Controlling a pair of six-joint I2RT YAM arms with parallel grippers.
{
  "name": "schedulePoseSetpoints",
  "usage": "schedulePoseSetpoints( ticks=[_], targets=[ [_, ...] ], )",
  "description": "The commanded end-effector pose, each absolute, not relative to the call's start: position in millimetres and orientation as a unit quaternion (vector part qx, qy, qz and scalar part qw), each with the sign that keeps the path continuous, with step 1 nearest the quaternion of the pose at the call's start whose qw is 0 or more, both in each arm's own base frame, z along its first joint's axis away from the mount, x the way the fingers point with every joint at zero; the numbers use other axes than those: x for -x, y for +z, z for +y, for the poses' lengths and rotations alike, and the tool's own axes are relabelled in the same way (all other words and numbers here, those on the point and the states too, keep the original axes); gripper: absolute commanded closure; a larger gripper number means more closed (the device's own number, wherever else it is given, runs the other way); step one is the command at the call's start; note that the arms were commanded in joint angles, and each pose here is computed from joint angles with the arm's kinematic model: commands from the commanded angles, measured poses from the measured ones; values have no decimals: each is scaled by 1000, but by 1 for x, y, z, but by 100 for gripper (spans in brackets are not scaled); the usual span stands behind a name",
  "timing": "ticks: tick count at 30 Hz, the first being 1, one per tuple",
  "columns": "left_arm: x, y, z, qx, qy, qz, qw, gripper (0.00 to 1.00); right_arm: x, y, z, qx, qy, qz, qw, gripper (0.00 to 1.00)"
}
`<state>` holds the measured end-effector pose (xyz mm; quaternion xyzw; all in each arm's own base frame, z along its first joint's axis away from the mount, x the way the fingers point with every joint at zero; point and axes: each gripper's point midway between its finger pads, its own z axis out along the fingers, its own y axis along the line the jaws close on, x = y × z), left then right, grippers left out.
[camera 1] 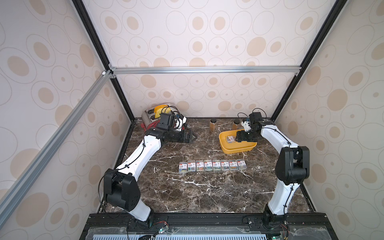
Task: Take the paper clips out of the storage box
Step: Pick up the boxed paper clips from the storage box.
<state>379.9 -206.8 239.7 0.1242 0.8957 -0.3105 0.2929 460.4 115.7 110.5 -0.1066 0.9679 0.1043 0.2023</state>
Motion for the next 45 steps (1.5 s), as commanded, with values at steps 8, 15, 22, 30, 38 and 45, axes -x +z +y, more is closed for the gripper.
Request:
schedulePoseSetpoints(
  ticks=[8,15,22,30,38,45],
  targets=[
    [-368,257,-191,-124,-279,894,328,1,-502,74,143,144,105,962,206,3],
    [-366,255,-188,-125,-273,896,327,1,-506,50,155,155,100,964,192,2],
    [-366,255,-188,-128,-271,896,327,1,-515,37,158,157,92,966,183,3],
    [-365,253,-187,-128,-270,896,328,1,-514,35,166,163,79,967,179,27],
    [-366,257,-186,-127,-272,887,351,1,-511,78,171,139,104,965,199,38],
    [-364,256,-186,-126,-282,873,377,2,-486,165,195,71,218,947,223,43]
  ],
)
